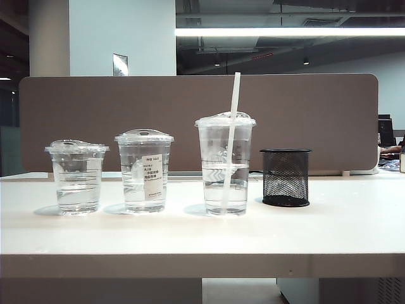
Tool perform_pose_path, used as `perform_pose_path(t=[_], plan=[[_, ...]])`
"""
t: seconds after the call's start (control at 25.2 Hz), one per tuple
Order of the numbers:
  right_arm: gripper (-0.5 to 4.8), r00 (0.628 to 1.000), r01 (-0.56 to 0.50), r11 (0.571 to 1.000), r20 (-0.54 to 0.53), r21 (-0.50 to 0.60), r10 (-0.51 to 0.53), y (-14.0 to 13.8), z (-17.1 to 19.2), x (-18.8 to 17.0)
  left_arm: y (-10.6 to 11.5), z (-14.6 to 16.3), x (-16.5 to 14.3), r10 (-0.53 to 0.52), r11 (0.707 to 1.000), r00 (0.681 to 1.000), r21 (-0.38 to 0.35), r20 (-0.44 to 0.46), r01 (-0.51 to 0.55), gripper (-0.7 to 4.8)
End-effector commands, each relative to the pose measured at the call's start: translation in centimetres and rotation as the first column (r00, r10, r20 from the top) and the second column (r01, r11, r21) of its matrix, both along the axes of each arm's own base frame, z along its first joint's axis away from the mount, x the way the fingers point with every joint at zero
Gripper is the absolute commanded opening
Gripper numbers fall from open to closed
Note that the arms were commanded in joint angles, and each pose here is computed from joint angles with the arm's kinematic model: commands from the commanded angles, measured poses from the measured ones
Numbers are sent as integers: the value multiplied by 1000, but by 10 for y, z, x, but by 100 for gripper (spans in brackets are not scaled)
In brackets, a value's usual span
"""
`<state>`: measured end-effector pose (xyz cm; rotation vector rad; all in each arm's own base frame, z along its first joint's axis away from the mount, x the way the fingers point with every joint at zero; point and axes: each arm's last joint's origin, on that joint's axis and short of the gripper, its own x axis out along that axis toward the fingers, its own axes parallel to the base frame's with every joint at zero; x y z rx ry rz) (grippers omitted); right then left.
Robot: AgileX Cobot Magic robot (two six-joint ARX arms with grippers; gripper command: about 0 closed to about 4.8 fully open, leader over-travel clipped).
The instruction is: Pick up the straw and insert it into the large coffee cup.
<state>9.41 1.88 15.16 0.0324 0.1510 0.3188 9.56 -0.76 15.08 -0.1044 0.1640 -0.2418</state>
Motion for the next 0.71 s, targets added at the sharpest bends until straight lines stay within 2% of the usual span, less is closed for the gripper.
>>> perform_pose_path(t=[0.04, 0.71], plan=[[-8, 1000, 2, 1000, -13, -1, -2, 0, -3, 0, 0, 0, 0, -5, 1000, 1000, 0, -2, 5, -4], [-8, 1000, 24, 1000, -11, -5, -24, -1, -3, 0, 0, 0, 0, -4, 1000, 1000, 1, -2, 4, -4]])
